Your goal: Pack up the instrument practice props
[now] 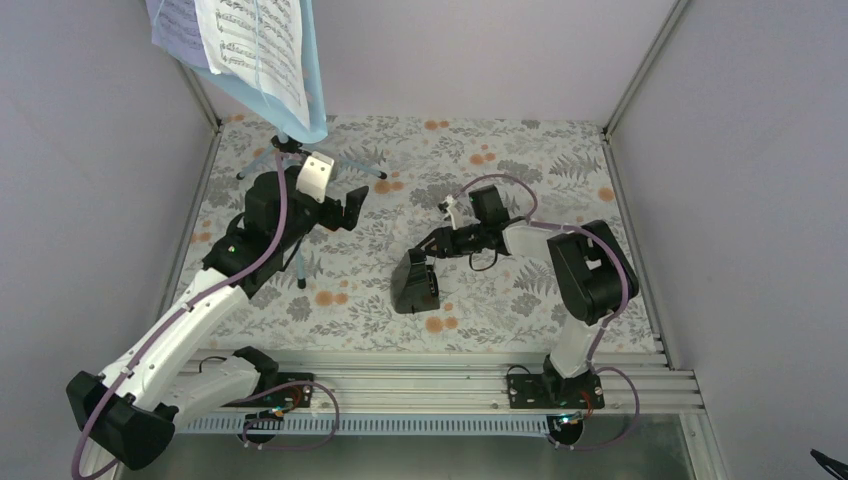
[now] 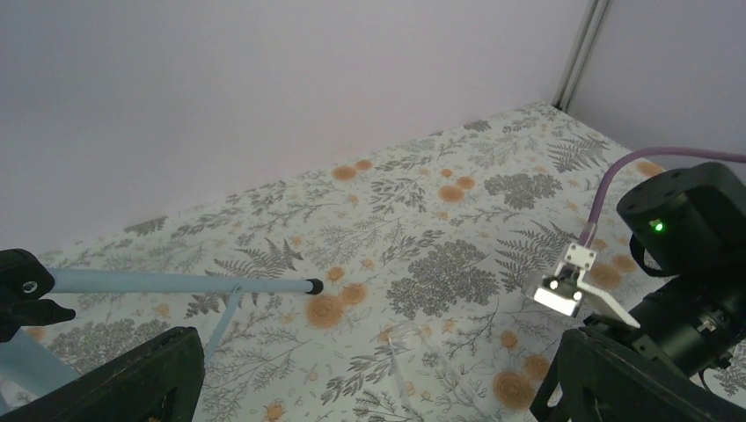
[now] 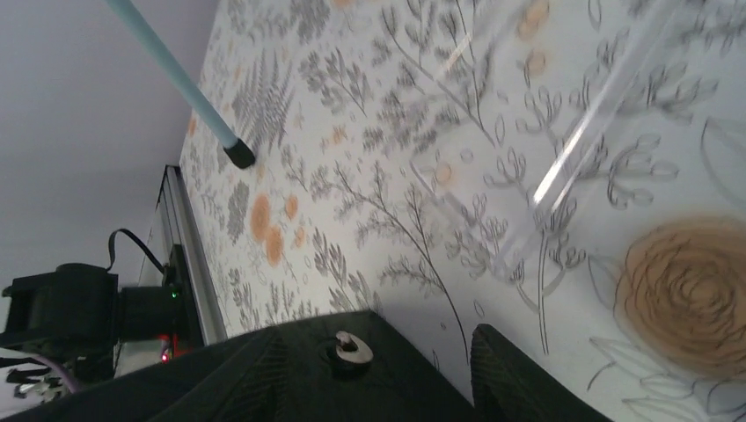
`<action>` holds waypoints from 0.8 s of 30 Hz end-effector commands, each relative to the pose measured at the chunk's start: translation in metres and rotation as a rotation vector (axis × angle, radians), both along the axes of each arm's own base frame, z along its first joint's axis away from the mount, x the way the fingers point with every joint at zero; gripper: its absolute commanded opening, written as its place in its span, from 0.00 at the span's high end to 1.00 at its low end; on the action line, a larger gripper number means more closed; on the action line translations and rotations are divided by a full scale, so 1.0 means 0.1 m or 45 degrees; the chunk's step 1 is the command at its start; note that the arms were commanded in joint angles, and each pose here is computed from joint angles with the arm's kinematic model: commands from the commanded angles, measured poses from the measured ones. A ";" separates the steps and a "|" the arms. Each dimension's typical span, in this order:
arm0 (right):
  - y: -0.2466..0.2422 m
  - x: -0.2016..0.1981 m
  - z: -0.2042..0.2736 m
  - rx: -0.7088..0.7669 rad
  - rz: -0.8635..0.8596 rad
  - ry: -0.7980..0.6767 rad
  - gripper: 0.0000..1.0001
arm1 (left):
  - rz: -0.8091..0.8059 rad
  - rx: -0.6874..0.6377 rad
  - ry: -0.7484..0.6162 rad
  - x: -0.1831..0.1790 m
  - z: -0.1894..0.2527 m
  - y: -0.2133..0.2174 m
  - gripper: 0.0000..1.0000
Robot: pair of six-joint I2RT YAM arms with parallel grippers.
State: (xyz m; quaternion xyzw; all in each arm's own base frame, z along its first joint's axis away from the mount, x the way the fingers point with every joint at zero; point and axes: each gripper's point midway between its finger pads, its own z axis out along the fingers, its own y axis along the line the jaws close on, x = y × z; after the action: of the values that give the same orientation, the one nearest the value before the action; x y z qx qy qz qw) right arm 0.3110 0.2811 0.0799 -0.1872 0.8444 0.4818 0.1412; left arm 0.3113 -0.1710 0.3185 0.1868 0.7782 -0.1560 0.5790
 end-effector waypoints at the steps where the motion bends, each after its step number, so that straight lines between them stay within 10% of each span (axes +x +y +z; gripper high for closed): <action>1: -0.01 -0.22 -0.17 0.004 0.058 0.099 0.54 | -0.016 0.004 -0.015 0.02 0.00 -0.02 0.00; 16: -0.39 -1.04 -0.18 -0.047 -0.016 0.142 0.64 | -0.028 0.001 0.000 0.03 -0.02 -0.05 0.00; 24: -0.50 -0.59 1.05 -0.051 -0.186 -0.483 0.09 | 0.011 -0.005 -0.034 0.01 0.04 0.03 0.00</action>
State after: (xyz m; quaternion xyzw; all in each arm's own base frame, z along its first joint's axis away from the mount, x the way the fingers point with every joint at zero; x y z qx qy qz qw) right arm 0.2291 0.2331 0.1128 -0.1754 0.8565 0.4434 0.1975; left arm 0.3125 -0.1745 0.3136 0.1917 0.7813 -0.1600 0.5720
